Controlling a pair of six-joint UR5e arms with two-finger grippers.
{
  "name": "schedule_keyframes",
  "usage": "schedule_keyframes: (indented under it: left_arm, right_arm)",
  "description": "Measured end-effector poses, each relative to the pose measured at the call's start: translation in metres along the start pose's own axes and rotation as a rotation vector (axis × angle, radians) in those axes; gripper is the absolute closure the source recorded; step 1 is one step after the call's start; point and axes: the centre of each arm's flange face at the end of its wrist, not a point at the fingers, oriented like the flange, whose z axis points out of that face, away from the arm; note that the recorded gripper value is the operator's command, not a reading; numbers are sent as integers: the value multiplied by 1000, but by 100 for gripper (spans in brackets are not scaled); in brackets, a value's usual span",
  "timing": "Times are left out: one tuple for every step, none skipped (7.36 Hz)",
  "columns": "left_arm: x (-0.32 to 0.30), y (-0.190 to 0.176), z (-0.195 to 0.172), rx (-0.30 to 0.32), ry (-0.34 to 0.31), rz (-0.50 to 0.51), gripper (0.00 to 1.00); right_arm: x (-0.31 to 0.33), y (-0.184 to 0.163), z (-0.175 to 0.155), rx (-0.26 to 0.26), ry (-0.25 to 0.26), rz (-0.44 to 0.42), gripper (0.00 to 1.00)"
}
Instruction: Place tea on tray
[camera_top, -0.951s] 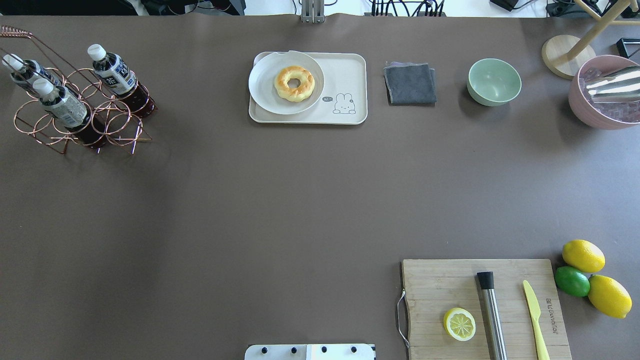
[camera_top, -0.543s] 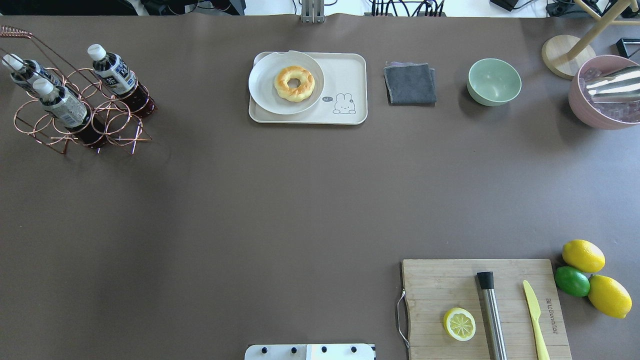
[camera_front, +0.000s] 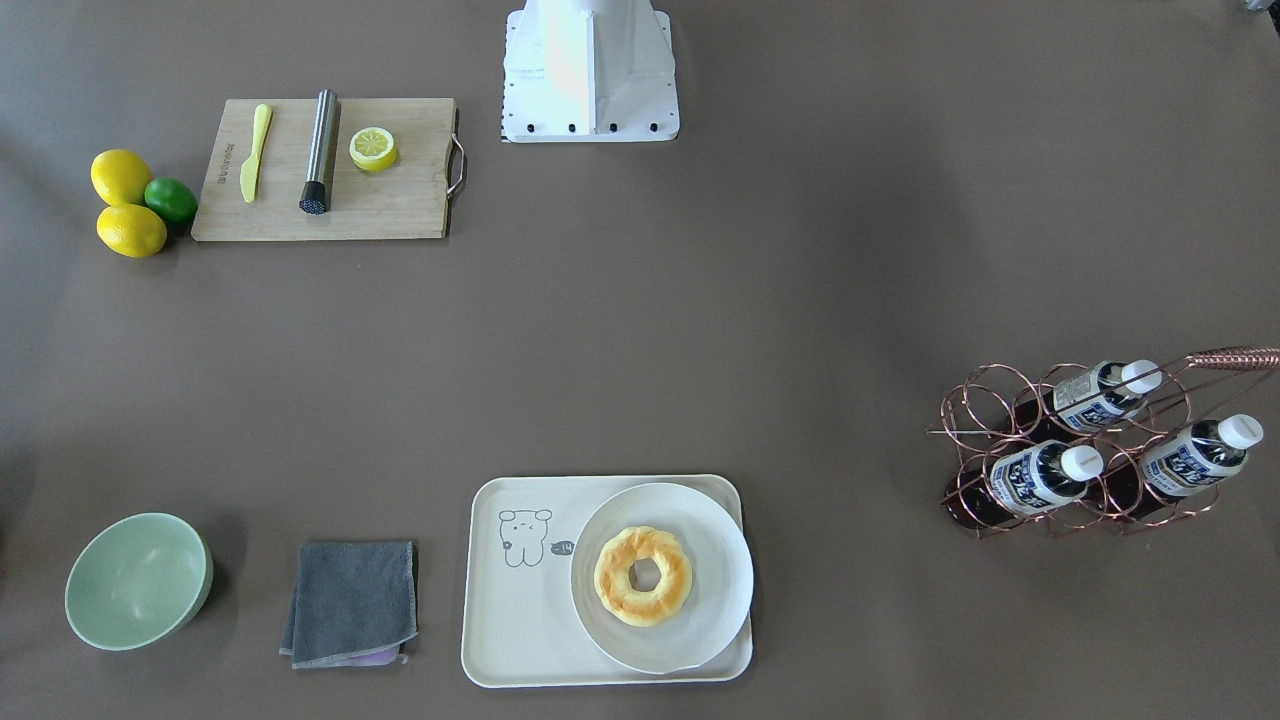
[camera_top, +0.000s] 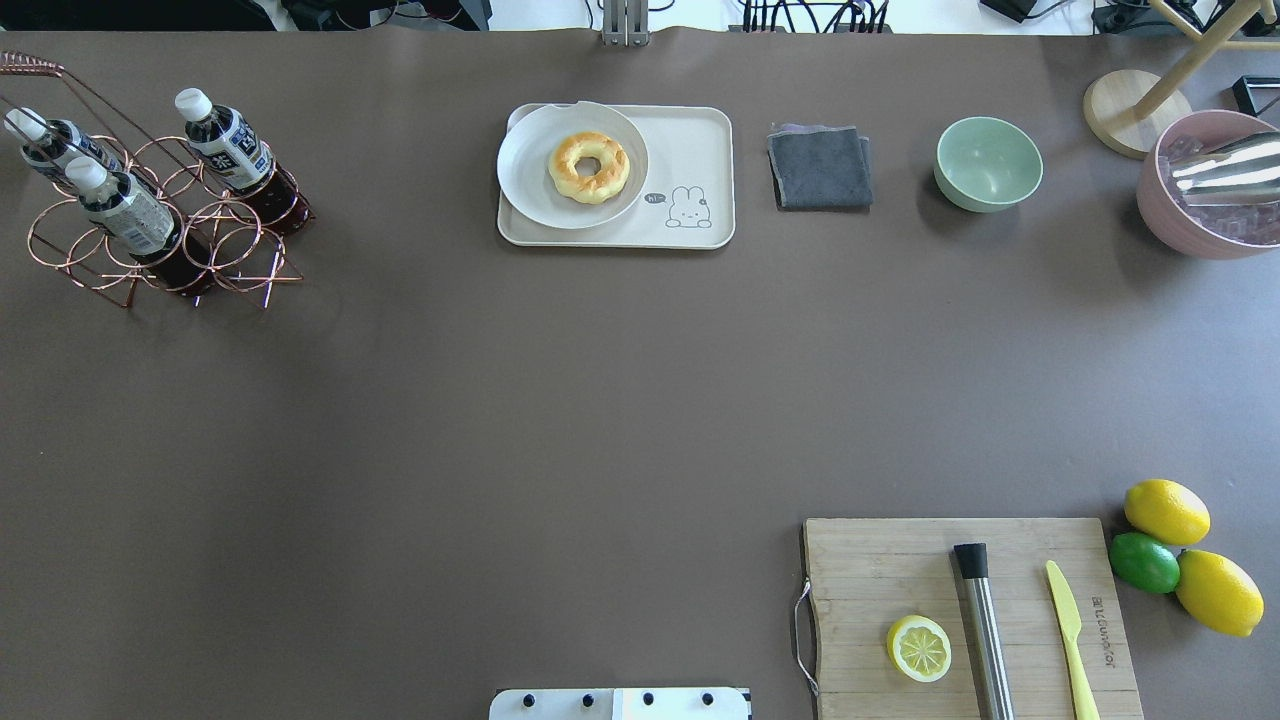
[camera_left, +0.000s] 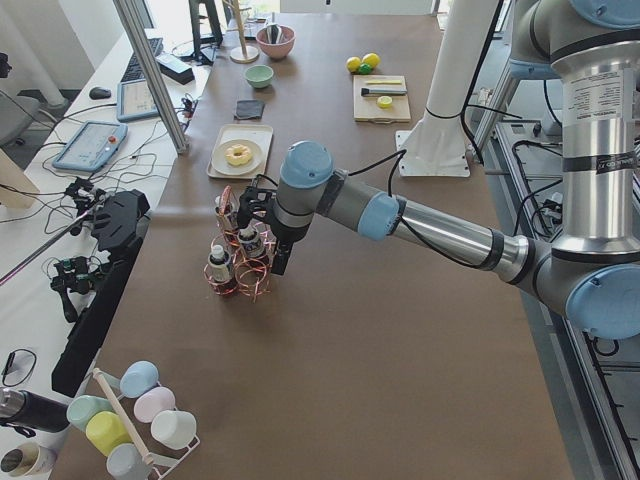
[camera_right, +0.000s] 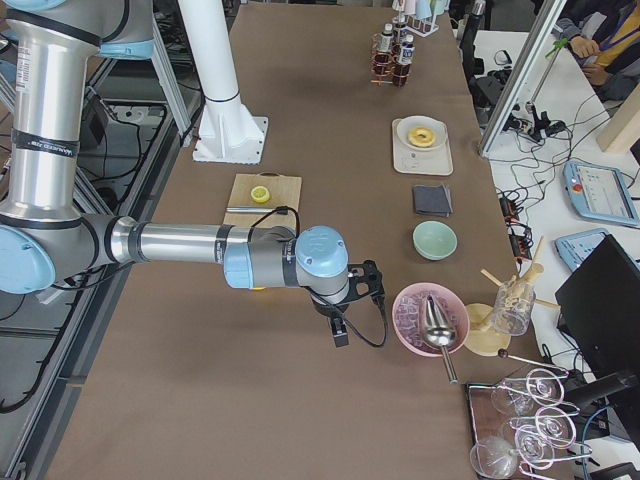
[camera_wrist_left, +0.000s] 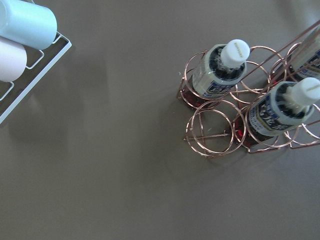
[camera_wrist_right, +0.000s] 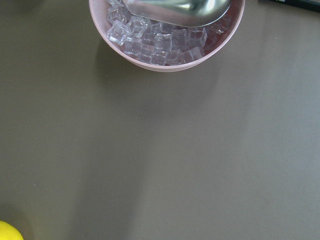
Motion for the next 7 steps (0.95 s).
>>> schedule_keyframes:
  left_arm:
    - [17,-3,2,10,11,-6,2]
    - [40,-11,9,23,24,-36,2]
    - [71,-20,25,39,17,-60,2]
    - [97,-24,46,50,3,-47,2]
    - [115,-31,65,61,-15,-40,2]
    - [123,-42,83,67,-36,-36,2]
    - [127,-58,98,71,-46,-33,3]
  right_arm:
    - [-2,5,2,1,-32,1,0]
    - [-3,8,4,2,-52,3,0]
    - [-4,8,4,3,-60,3,0]
    - [-4,8,4,3,-62,5,0]
    - [-5,8,4,3,-64,11,0]
    - [-4,8,5,1,-65,16,0]
    - [-4,8,5,1,-65,17,0]
